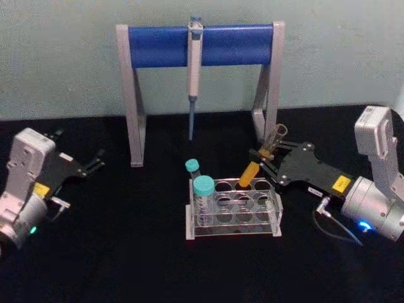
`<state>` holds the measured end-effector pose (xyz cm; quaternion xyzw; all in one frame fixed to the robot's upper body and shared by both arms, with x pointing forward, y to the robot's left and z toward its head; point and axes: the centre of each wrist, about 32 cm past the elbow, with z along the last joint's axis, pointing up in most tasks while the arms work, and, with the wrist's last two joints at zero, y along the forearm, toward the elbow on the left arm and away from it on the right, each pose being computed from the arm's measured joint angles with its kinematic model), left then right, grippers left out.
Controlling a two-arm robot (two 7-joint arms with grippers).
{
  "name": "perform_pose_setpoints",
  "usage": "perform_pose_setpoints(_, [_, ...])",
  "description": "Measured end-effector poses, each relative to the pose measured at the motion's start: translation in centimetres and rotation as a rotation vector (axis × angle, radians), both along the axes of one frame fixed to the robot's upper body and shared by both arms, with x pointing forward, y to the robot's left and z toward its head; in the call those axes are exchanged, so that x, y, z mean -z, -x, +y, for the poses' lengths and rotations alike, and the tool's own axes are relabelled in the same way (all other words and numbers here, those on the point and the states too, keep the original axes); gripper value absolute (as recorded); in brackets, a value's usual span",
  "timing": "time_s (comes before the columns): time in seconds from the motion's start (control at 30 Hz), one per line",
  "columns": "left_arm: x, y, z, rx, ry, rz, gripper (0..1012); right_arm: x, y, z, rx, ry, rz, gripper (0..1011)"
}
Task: Pick up the test tube from the test tube rack, shake it, then place it back into the test tube rack.
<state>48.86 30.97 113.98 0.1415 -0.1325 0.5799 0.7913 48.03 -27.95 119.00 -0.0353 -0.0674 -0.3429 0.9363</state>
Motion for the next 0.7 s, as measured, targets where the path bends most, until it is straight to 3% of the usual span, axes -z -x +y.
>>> perform_pose_setpoints(0.37, [0.0,0.0,0.0,0.0,0.0,0.0,1001,0.0,0.0,0.0,-0.002,0.0,0.0,224])
perform_pose_setpoints(0.7, [0.0,0.0,0.0,0.0,0.0,0.0,1001,-0.6,-0.9,1.3,-0.055,0.0,0.017,224])
